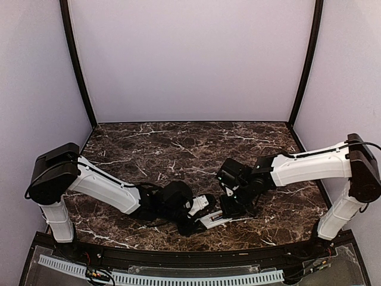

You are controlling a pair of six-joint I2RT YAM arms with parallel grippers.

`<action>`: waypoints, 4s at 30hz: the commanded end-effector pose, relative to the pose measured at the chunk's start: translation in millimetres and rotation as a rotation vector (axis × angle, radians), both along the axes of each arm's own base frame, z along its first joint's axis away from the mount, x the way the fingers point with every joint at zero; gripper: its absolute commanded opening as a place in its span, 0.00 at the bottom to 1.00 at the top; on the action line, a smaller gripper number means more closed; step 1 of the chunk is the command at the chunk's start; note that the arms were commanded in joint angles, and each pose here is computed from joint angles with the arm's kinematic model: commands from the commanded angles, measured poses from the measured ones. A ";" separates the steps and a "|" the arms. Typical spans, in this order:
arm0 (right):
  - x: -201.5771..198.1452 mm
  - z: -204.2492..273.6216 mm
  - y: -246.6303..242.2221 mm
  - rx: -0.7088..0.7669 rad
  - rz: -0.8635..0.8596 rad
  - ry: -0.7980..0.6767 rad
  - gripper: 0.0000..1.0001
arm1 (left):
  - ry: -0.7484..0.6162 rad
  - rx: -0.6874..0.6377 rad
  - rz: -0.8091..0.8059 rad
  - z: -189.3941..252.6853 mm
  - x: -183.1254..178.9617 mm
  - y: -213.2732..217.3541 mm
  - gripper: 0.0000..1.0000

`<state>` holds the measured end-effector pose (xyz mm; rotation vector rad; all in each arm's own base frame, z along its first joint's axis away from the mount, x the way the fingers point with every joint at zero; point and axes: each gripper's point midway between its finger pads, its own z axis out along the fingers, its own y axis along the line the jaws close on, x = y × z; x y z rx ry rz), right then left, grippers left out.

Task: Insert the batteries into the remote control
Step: Load the battery into the battery compartment, then pick up the battery cover at the center of the board.

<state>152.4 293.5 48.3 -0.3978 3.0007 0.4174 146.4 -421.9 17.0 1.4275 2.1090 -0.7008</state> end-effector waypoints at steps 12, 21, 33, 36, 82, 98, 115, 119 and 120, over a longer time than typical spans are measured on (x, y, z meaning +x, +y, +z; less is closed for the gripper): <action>14.1 0.6 8.2 -0.017 0.029 -0.040 0.13 | 0.123 0.281 0.000 -68.0 -27.4 57.1 0.49; 8.1 -3.3 6.2 0.002 0.012 -0.018 0.04 | 0.125 0.285 0.000 -69.1 -27.4 57.5 0.49; -4.5 -30.7 5.2 -0.020 0.001 0.019 0.00 | 0.120 0.293 0.006 -70.2 -26.1 58.7 0.49; -5.2 -35.0 -3.7 -0.099 -0.005 0.008 0.03 | 0.120 0.294 0.006 -70.5 -26.0 58.8 0.49; 80.0 105.9 42.0 0.170 -0.051 -0.280 0.36 | -0.026 0.088 0.370 87.3 43.0 97.3 0.75; 89.8 49.1 124.7 -0.065 -0.139 -0.354 0.98 | -0.106 -0.027 1.034 128.2 89.2 238.7 0.99; 87.8 11.5 151.9 -0.060 -0.223 -0.286 0.92 | -0.158 -0.050 1.056 127.3 85.7 257.1 0.99; 83.3 0.4 168.5 -0.015 -0.172 -0.253 0.87 | -0.155 -0.053 1.039 127.4 86.7 252.6 0.99; 81.9 -2.3 172.4 -0.008 -0.161 -0.242 0.85 | -0.155 -0.047 1.038 126.8 86.8 252.5 0.99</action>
